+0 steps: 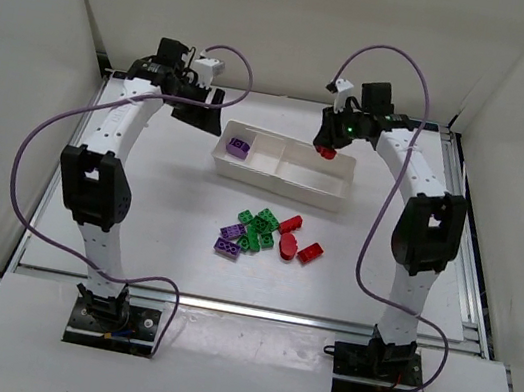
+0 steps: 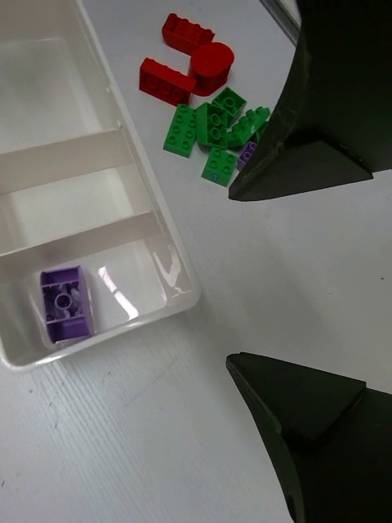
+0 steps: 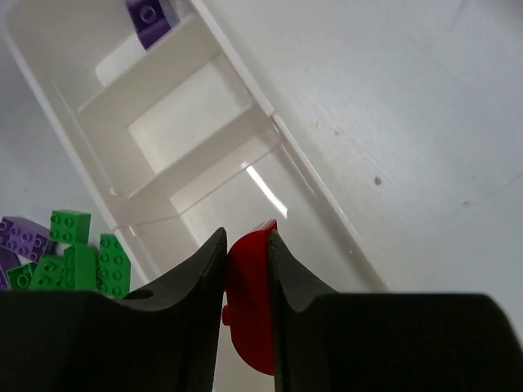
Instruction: Sort the legos into containers by color
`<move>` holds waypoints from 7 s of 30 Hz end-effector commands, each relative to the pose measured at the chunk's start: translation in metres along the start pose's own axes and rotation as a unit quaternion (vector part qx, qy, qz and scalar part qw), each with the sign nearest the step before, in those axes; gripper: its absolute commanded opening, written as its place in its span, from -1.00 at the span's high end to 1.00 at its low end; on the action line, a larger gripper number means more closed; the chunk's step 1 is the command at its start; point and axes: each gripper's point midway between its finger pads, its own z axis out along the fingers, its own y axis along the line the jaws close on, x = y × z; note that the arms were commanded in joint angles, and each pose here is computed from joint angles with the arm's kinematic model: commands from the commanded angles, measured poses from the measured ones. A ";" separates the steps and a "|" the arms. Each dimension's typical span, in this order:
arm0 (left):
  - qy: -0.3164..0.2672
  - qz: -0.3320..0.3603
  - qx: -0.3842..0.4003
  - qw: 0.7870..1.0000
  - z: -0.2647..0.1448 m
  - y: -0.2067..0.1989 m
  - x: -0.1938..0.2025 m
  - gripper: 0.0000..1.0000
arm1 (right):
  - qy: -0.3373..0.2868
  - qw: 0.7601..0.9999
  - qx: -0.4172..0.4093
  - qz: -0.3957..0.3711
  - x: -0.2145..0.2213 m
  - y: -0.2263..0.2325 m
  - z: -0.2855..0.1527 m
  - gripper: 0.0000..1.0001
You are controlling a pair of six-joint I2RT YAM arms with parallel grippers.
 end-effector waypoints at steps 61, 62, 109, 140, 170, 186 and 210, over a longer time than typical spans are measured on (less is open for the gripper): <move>0.151 0.355 0.101 0.917 0.094 -0.137 0.217 -0.33 | 0.044 0.995 0.084 0.015 0.087 0.005 -0.139 -0.54; 0.153 0.355 0.100 0.917 0.094 -0.136 0.218 -0.30 | 0.045 0.995 0.084 0.016 0.088 0.005 -0.139 -0.54; 0.005 0.032 0.009 0.999 0.066 -0.023 -0.033 0.57 | 0.086 0.850 -0.179 -0.489 0.213 0.101 -0.080 -0.66; 0.023 0.010 -0.033 0.999 0.074 -0.008 -0.029 -0.34 | 0.085 0.805 -0.270 -0.521 0.244 0.132 -0.058 -0.71; 0.008 0.004 -0.062 0.998 0.026 0.001 -0.014 -0.32 | 0.077 0.856 -0.251 -0.445 0.200 0.152 -0.062 0.89; -0.018 0.048 -0.055 0.997 -0.006 -0.012 -0.006 -0.39 | -0.010 0.937 -0.118 -0.329 0.030 0.106 -0.040 0.95; 0.130 0.236 0.227 0.936 -0.025 -0.128 0.171 -0.46 | 0.063 0.951 -0.079 -0.292 0.080 0.029 0.021 -0.39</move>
